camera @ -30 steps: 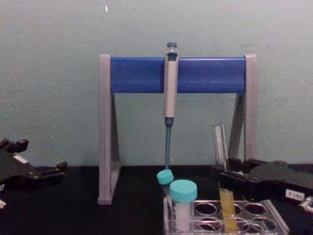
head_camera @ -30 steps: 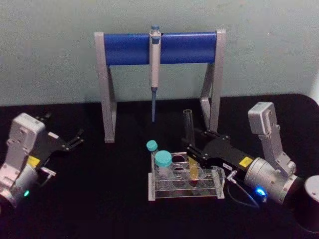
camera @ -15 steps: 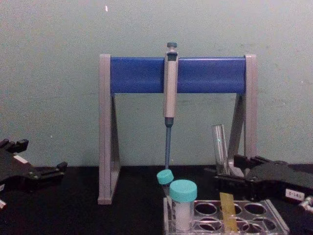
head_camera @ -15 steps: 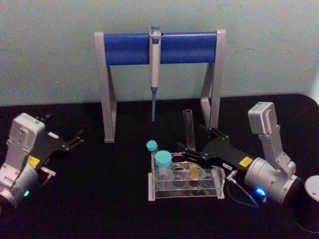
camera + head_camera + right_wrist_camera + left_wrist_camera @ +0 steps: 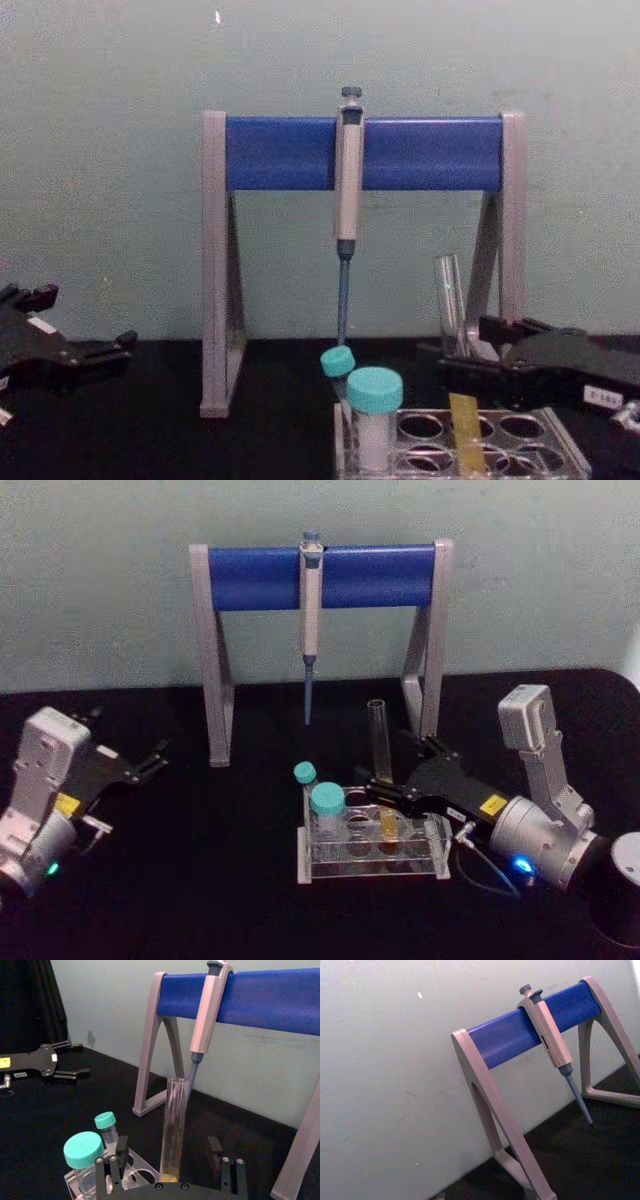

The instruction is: Pick up the test tube from the test tube rack, shake it, then place it back into the test tube rack.

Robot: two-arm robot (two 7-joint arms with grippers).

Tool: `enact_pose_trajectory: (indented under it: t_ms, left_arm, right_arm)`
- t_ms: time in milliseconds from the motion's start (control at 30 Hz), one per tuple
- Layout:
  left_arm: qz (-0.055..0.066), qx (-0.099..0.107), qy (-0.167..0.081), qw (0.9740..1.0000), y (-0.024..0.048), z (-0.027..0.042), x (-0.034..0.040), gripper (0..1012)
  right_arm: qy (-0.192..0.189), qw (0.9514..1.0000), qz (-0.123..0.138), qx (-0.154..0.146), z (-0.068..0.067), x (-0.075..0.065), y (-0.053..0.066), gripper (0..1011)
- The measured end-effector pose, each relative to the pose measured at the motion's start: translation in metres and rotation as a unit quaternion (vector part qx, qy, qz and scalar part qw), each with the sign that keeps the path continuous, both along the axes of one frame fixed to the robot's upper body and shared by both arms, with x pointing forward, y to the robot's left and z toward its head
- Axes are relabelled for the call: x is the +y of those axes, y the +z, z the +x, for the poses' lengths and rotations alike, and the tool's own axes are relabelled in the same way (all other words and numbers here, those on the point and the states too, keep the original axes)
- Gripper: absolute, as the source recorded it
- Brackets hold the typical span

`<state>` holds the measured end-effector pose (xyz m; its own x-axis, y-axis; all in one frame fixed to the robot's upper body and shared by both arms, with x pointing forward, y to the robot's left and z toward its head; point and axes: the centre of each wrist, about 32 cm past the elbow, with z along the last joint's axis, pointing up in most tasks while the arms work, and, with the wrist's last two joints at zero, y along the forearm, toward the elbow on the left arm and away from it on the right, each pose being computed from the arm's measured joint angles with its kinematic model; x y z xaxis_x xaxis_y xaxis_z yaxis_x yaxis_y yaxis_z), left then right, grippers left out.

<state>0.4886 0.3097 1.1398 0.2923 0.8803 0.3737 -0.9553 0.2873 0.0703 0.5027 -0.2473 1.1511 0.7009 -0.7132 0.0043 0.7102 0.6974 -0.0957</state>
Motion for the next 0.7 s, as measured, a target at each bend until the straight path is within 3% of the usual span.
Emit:
enact_pose_trajectory:
  t_ms: [267,700]
  left_arm:
    - [0.0,0.0,0.0,1.0,0.0,0.0,0.0,1010]
    - [0.0,0.0,0.0,1.0,0.0,0.0,0.0,1010]
  right_arm:
    - [0.001,1.0,0.003,-0.001,-0.007,-0.004,0.002,1000]
    - [-0.028,0.9995,-0.009,-0.01,-0.048,-0.027,0.014,1000]
